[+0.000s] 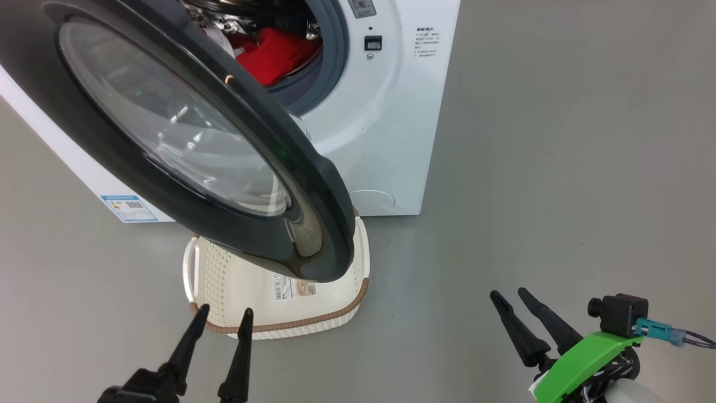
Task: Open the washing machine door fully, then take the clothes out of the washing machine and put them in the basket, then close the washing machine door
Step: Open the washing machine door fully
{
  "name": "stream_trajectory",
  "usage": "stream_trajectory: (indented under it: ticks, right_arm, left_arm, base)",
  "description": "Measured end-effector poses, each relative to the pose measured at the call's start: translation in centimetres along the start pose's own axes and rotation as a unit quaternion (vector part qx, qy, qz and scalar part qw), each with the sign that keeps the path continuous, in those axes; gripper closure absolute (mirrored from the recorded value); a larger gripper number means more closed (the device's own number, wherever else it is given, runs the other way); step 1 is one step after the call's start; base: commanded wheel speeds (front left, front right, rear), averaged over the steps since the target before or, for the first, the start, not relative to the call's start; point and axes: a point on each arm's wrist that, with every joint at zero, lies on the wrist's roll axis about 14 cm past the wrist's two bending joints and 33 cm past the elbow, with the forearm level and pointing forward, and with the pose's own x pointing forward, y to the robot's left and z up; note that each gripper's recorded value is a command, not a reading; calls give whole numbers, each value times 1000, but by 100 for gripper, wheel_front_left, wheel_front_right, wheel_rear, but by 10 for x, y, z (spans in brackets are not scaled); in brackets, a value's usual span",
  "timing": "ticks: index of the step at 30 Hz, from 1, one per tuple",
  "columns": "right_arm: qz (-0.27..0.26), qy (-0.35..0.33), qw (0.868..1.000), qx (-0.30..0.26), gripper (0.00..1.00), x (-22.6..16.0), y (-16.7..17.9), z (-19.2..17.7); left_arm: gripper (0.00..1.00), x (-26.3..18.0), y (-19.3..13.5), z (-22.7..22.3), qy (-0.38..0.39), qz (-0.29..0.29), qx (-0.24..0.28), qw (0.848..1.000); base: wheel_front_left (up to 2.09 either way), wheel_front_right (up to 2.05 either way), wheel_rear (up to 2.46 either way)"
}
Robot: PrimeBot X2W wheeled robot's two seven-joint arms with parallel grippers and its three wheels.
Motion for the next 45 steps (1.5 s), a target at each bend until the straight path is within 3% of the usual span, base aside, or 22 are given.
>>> stream_trajectory:
  ticks: [11,21,27,45]
  right_arm:
    - [-14,-81,992,-97,0,0,-5,42]
    - [-68,-149,972,-170,0,-21,-13,64]
    - [-93,-143,969,-177,0,-31,-22,56]
    - [-85,-149,971,-165,0,-30,-14,55]
  left_arm:
    - [0,0,2,-2,3,3,1,1000]
    - [0,-1,6,2,-3,8,5,1000]
    - [0,-2,6,5,-7,9,6,1000]
    - [0,-4,3,8,-12,6,6,1000]
  base:
    - [0,0,0]
    - [0,0,0]
    - [0,0,0]
    - [0,0,0]
